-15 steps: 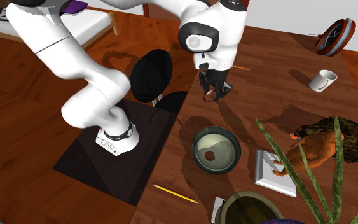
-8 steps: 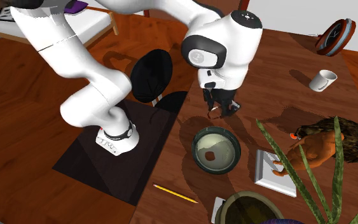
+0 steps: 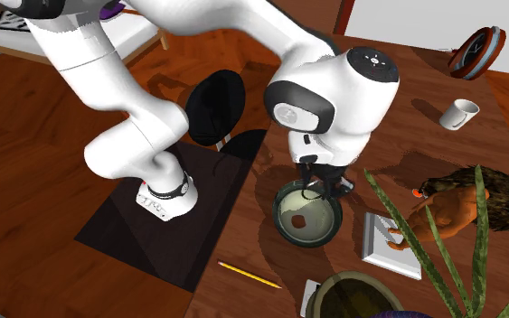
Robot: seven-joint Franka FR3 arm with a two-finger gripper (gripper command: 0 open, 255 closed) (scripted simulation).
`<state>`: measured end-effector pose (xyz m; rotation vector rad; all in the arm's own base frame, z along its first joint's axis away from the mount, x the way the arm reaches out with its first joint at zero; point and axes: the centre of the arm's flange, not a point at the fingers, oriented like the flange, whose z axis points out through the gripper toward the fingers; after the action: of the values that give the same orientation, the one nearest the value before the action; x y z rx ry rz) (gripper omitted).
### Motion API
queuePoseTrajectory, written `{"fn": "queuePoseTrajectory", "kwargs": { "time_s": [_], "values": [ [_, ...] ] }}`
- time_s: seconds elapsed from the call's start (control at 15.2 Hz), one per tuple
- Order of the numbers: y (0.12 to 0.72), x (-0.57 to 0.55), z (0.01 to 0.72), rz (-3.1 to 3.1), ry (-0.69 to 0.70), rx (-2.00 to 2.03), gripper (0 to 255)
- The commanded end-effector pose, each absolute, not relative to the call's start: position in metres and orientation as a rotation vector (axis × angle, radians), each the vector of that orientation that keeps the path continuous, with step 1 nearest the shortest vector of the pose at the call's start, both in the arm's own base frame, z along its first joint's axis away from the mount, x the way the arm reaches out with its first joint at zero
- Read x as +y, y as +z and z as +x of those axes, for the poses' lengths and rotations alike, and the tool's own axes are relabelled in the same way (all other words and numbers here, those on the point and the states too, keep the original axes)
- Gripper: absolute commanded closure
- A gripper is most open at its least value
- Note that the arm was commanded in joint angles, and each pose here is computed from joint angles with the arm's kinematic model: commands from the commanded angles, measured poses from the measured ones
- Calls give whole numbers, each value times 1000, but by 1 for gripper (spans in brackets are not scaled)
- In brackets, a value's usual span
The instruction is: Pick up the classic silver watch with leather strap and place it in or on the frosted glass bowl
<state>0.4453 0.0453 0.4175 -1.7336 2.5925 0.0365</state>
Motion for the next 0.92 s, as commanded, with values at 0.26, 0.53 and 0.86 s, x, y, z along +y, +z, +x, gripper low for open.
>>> {"fn": "queuePoseTrajectory", "kwargs": {
  "time_s": [0.26,0.53,0.86],
  "values": [
    [387,42,448,-1734,36,2592,255],
    [366,42,448,-1734,36,2592,255],
    [348,42,448,-1734,36,2592,255]
  ]
}}
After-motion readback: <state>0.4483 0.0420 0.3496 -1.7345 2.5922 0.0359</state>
